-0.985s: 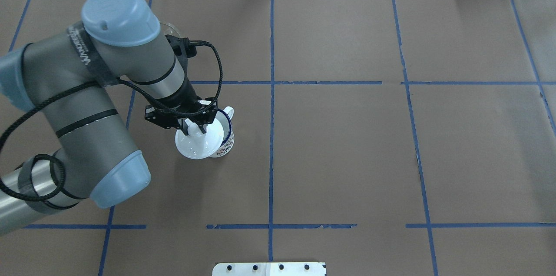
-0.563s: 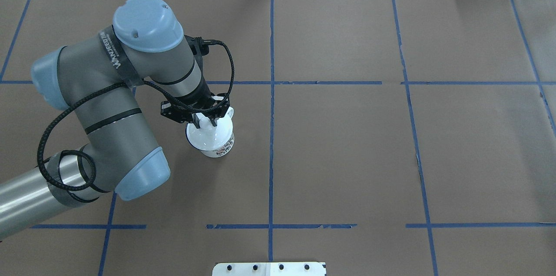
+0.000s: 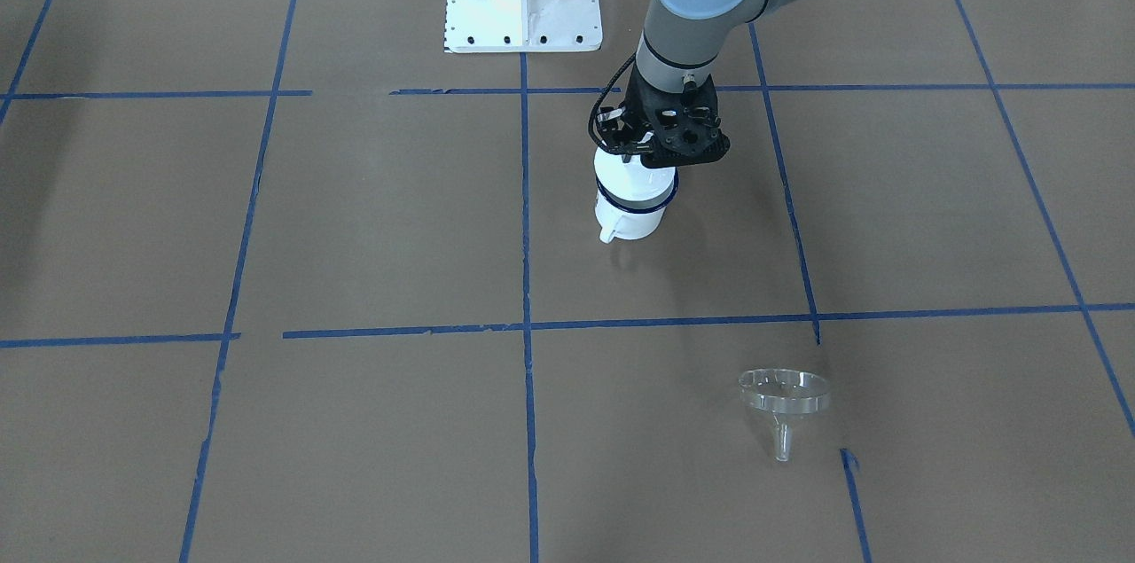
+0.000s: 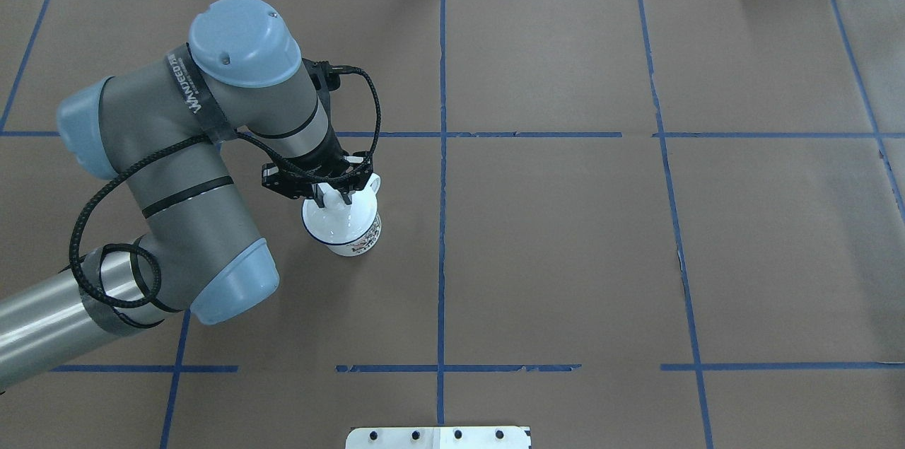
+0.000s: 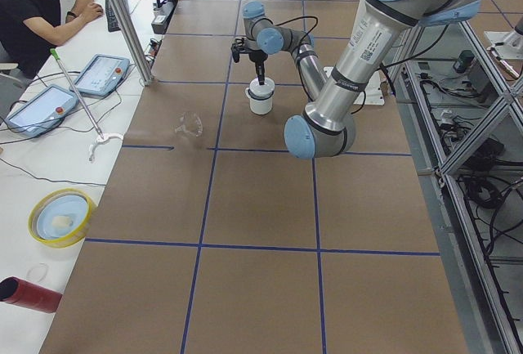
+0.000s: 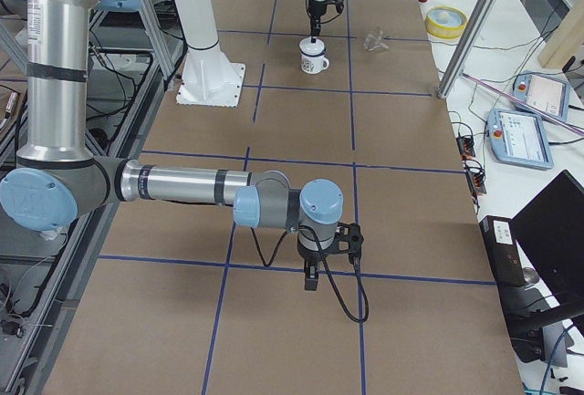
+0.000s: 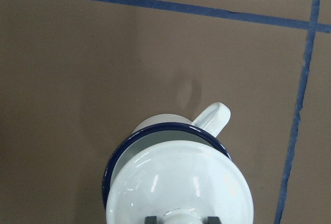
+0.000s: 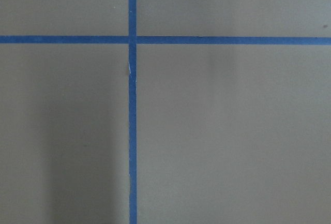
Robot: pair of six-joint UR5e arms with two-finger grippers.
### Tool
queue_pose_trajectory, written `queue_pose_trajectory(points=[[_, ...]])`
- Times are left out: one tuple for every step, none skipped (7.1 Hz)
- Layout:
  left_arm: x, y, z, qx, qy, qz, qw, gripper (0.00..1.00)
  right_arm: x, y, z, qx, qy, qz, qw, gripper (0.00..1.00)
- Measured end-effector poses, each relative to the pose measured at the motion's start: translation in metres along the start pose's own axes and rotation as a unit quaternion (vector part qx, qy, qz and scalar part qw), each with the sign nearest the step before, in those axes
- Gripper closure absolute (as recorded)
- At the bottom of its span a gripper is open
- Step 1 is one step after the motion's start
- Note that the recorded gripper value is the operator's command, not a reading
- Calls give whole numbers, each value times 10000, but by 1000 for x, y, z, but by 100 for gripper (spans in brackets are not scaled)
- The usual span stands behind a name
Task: Remove funnel from cup
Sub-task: 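Lower the white lid onto the mug's rim with the left gripper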
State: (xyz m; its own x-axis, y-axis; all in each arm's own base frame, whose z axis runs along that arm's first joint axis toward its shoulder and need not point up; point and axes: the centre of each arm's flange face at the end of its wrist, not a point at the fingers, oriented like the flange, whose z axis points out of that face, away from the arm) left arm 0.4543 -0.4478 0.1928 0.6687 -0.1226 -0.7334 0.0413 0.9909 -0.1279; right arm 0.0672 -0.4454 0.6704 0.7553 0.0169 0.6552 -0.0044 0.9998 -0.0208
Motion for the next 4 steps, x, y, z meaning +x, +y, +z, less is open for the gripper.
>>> queue_pose_trajectory(points=[[-1,-1,2,4,-19,-8,10000,100,0,0,0,-1,0,0,10000,0],[-3,-2,3,38,-41,-13,10000,100,0,0,0,0,0,0,10000,0],[-3,-3,3,80,-48,-9,10000,100,0,0,0,2,0,-2,10000,0],[-3,-3,3,105,-40,0,9999,100,0,0,0,3,0,-3,10000,0]])
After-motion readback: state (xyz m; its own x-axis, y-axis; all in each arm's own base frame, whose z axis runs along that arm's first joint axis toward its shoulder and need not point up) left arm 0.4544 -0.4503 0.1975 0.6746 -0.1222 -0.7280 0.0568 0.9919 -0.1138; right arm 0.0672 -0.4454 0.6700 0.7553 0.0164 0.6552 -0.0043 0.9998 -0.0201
